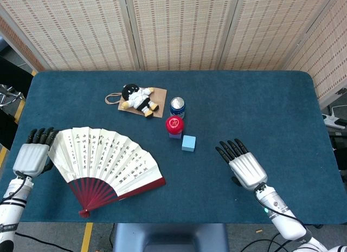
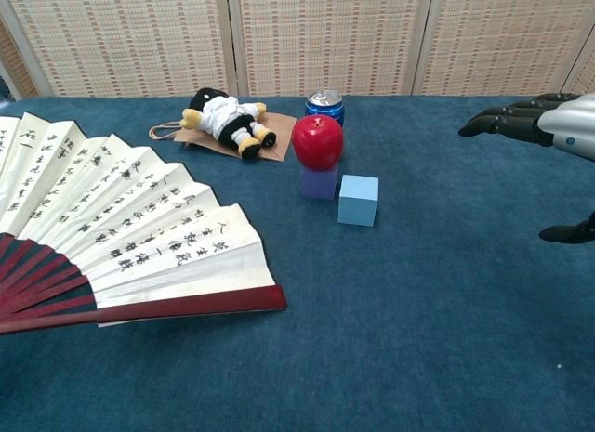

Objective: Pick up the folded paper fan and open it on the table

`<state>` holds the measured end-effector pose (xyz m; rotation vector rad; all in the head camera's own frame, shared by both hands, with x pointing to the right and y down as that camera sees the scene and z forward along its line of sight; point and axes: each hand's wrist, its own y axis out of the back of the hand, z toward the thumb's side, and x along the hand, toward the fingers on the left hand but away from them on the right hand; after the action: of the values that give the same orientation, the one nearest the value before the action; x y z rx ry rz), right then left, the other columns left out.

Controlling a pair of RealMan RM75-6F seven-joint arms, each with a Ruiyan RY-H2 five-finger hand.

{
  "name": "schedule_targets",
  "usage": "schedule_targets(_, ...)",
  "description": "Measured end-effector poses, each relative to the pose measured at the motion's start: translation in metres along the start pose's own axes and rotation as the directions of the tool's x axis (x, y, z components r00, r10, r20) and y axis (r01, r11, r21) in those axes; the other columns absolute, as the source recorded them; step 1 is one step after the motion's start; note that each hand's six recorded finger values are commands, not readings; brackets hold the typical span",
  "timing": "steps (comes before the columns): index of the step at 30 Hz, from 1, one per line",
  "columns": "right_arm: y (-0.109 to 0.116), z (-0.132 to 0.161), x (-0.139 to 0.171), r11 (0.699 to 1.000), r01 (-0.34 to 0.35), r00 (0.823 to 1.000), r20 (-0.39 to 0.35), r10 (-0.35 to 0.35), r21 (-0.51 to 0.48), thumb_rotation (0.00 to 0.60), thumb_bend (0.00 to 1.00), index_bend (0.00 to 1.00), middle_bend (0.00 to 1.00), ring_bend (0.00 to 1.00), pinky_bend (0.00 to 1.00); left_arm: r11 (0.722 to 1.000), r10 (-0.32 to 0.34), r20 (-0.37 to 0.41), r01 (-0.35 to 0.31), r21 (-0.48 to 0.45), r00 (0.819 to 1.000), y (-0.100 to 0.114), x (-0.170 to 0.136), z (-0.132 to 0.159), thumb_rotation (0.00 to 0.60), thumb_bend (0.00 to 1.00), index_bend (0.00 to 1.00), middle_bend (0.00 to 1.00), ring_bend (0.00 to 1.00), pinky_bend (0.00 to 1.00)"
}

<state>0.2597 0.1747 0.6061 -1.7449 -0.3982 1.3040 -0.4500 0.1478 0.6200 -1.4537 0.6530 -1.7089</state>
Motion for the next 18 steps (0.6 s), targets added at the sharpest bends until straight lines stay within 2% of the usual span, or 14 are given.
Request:
schedule_targets(4,-0.003,0.0,0.002,1.0,-0.019,1.0,-0.013,0.019,-0.01,0.6,0.14,0.0,0.0,0.0,0.0,0.979,0.052,-0.142,-0.023,0.201,0.989,-0.015,0.02,-0.045,0.6,0.55,0.0,0.0,0.0,0.04)
schedule_targets(5,-0.004,0.0,0.002,1.0,-0.022,1.0,-0.015,0.022,-0.01,0.6,0.14,0.0,0.0,0.0,0.0,0.962,0.075,-0.184,-0.023,0.271,0.98,-0.018,0.024,-0.059,0.6,0.57,0.0,0.0,0.0,0.03)
schedule_targets(8,-0.004,0.0,0.003,1.0,-0.026,0.999,-0.023,0.026,-0.016,0.6,0.14,0.0,0.0,0.0,0.0,0.918,0.146,-0.273,-0.027,0.396,0.951,-0.021,0.031,-0.081,0.6,0.62,0.0,0.0,0.0,0.03)
schedule_targets(10,-0.004,0.001,0.004,1.0,-0.023,0.999,-0.026,0.023,-0.016,0.6,0.14,0.0,0.0,0.0,0.0,0.909,0.172,-0.31,-0.029,0.415,0.935,-0.022,0.033,-0.089,0.6,0.6,0.0,0.0,0.0,0.03)
schedule_targets(13,-0.003,-0.001,0.007,1.0,-0.014,1.0,-0.02,0.013,-0.018,0.6,0.14,0.0,0.0,0.0,0.0,0.928,0.188,-0.336,-0.055,0.37,0.923,-0.019,0.031,-0.097,0.6,0.49,0.0,0.0,0.0,0.03)
schedule_targets(16,-0.005,-0.005,0.013,1.0,-0.005,1.0,0.002,0.005,-0.029,0.6,0.14,0.0,0.0,0.0,0.0,0.971,0.18,-0.307,-0.119,0.205,0.935,-0.019,0.024,-0.085,0.6,0.44,0.0,0.0,0.0,0.03)
schedule_targets(18,-0.006,-0.008,0.019,0.999,0.004,1.0,0.021,-0.003,-0.044,0.6,0.14,0.0,0.0,0.0,0.0,0.985,0.169,-0.255,-0.168,0.025,0.952,-0.019,0.016,-0.068,0.6,0.42,0.0,0.0,0.0,0.03)
